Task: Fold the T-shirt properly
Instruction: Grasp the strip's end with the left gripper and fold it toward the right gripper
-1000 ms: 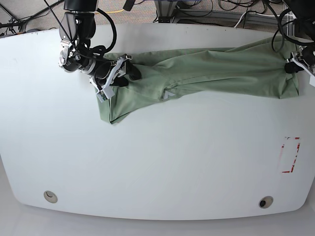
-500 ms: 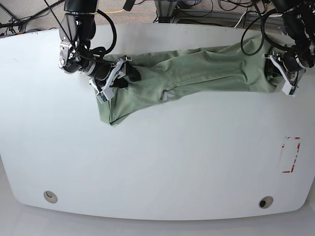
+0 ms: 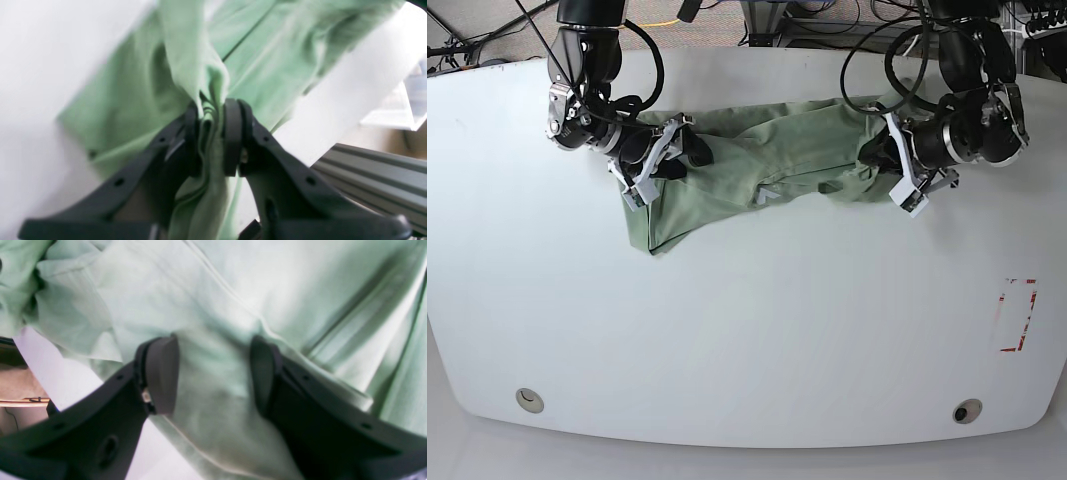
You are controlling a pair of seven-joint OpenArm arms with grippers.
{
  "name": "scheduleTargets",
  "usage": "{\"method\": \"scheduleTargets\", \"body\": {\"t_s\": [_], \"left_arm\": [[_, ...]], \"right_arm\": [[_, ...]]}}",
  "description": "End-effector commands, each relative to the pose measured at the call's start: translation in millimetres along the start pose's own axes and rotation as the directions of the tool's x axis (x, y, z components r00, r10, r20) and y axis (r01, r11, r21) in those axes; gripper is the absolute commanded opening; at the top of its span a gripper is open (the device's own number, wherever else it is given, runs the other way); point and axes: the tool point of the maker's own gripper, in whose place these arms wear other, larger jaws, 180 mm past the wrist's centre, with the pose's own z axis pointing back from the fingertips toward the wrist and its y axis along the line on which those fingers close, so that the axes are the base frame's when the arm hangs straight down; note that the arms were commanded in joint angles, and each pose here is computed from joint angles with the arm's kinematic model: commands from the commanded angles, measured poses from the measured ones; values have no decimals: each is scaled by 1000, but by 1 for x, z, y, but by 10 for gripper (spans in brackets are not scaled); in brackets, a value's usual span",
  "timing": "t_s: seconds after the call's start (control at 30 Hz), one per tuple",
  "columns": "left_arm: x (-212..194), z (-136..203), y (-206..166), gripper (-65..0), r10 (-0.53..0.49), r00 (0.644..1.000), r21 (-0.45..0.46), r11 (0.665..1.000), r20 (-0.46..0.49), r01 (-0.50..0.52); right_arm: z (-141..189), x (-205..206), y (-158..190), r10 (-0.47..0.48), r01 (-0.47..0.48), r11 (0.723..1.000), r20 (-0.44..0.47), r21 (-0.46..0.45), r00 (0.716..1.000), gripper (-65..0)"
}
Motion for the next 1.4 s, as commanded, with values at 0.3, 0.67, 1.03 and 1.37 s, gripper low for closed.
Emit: {"method": "scheduleTargets", "body": {"t_s": [0.3, 0.67, 1.03, 1.37], "left_arm": [[50, -18, -31, -596, -29, 990, -91, 995, 136, 41], [68, -31, -31, -533, -69, 991, -30, 997, 118, 73], [78, -41, -61, -401, -144, 982, -105, 982, 123, 158], [77, -6, -20, -401, -101, 978, -11, 994, 181, 105]], "right_arm": [[3, 2, -4, 11, -11, 1000, -10, -17, 1000, -315], [3, 0, -4, 8, -8, 1000, -12, -16, 1000, -315], [3, 1, -4, 9, -9, 1000, -9, -15, 1000, -315], [2, 2, -3, 11, -11, 1000, -8, -12, 1000, -315]]}}
